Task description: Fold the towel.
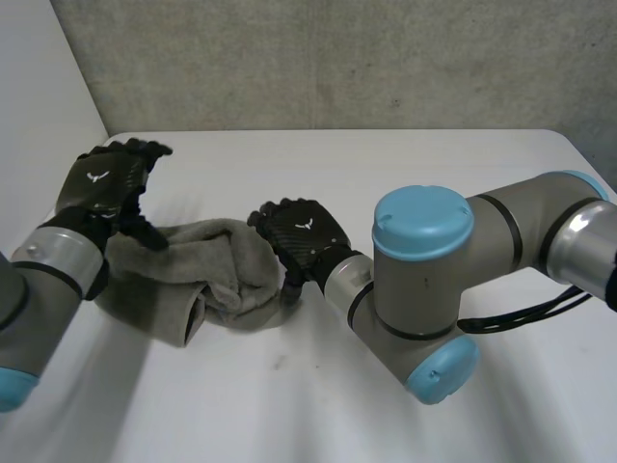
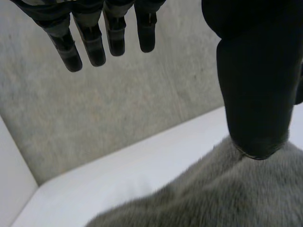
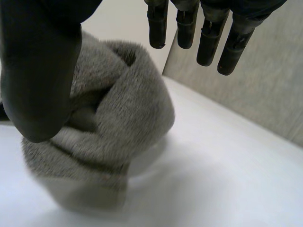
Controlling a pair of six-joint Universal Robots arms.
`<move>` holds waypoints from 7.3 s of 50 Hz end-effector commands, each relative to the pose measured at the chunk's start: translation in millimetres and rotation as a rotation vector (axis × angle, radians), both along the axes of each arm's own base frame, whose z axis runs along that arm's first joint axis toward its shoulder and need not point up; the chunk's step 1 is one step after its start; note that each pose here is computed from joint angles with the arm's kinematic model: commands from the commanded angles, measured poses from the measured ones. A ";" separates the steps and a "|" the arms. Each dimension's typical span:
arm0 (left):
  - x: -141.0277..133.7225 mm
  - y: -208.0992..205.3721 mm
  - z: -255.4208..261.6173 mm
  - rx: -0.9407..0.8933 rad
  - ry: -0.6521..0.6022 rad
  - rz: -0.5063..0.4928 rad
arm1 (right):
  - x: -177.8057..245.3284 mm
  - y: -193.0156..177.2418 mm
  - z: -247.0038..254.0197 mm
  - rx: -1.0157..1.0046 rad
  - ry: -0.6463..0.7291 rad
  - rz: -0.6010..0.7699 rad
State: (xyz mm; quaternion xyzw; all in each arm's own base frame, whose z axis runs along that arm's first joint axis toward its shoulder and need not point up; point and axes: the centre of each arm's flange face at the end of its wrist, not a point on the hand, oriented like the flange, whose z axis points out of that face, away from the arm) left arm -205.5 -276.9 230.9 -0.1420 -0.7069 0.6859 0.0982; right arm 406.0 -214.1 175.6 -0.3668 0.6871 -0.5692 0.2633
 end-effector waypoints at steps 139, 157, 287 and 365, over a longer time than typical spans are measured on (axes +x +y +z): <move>-154.6 -106.5 -69.5 -0.073 -0.363 -0.264 | -135.9 -206.0 -0.5 -0.258 0.243 -0.389; -160.4 -15.5 -20.3 0.113 -0.177 -0.356 | -174.8 -179.8 46.4 -0.251 0.229 -0.401; -100.7 31.5 142.7 -0.217 -0.105 -0.052 | -86.9 -80.9 -20.5 0.096 0.025 -0.243; -202.7 -8.3 -51.4 0.089 -0.133 -0.688 | -151.8 12.2 108.9 -0.285 0.438 0.016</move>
